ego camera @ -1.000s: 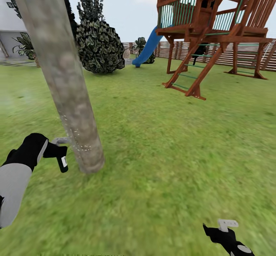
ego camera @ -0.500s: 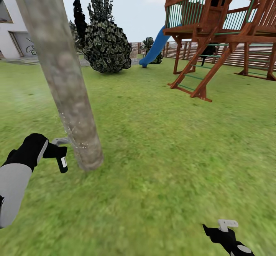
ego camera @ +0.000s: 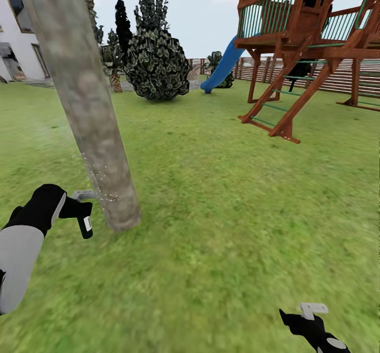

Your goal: In the garden, pick up the pesticide atomizer on the floor and spray pesticide onto both trees until each tree trunk is fully covered.

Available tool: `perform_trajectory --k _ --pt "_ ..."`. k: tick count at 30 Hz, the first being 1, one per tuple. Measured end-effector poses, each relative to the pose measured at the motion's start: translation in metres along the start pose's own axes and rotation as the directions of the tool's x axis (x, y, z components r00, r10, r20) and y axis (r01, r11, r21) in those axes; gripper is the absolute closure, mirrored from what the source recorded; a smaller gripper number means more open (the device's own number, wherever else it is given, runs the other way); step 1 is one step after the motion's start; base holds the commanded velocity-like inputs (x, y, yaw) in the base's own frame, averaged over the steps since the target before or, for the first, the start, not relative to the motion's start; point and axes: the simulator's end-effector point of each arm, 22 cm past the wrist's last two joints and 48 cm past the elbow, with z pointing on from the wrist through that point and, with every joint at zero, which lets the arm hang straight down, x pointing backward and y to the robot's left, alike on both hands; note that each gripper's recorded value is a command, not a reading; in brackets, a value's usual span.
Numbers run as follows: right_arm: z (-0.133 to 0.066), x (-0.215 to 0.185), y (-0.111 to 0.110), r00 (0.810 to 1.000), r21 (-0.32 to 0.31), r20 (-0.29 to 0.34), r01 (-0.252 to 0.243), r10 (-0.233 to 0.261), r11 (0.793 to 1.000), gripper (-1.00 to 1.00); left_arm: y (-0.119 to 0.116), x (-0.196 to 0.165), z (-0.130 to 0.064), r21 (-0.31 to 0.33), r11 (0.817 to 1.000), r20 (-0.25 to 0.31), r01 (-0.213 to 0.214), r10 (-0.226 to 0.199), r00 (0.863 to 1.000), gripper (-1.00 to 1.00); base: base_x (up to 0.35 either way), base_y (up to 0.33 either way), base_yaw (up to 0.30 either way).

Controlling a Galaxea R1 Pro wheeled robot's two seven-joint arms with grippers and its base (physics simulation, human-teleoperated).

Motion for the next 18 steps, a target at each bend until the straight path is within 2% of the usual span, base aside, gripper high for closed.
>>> perform_trajectory --k 4,7,11,12,14,15,17,18 --pt "0.000 0.000 0.000 1.000 0.000 0.000 0.000 0.000 1.000 -1.00 0.000 0.000 0.000 0.000 1.000 0.000 0.000 0.000 1.000 1.00 0.156 -0.246 0.000" --pt "0.000 0.000 0.000 1.000 0.000 0.000 0.000 0.000 1.000 -1.00 0.002 0.001 0.000 -0.004 1.000 -0.003 0.002 -0.002 1.000 1.00 0.306 -0.053 0.000" --pt "0.000 0.000 0.000 1.000 0.000 0.000 0.000 0.000 1.000 -1.00 0.004 -0.010 -0.008 -0.008 1.000 0.013 0.005 -0.005 1.000 1.00 0.080 -0.003 0.000" --pt "0.000 0.000 0.000 1.000 0.000 0.000 0.000 0.000 1.000 -1.00 0.004 -0.023 -0.015 -0.009 1.000 0.031 0.007 -0.007 0.999 1.00 0.007 0.000 0.000" --pt "0.000 0.000 0.000 1.000 0.000 0.000 0.000 0.000 1.000 -1.00 0.003 -0.069 -0.045 -0.003 1.000 0.103 0.017 -0.017 0.994 1.00 0.003 0.000 0.000" --pt "0.000 0.000 0.000 1.000 0.000 0.000 0.000 0.000 1.000 -1.00 0.007 -0.080 -0.053 -0.011 1.000 0.117 0.019 -0.017 0.993 1.00 0.000 0.000 0.000" --pt "0.000 0.000 0.000 1.000 0.000 -0.001 0.000 0.000 1.000 -1.00 0.008 -0.078 -0.053 -0.010 1.000 0.111 0.023 -0.022 0.994 1.00 0.000 0.000 0.000" --pt "0.000 0.000 0.000 1.000 0.000 -0.001 0.000 0.000 1.000 -1.00 0.008 -0.066 -0.044 -0.009 1.000 0.087 0.023 -0.023 0.996 1.00 0.000 0.000 0.000"
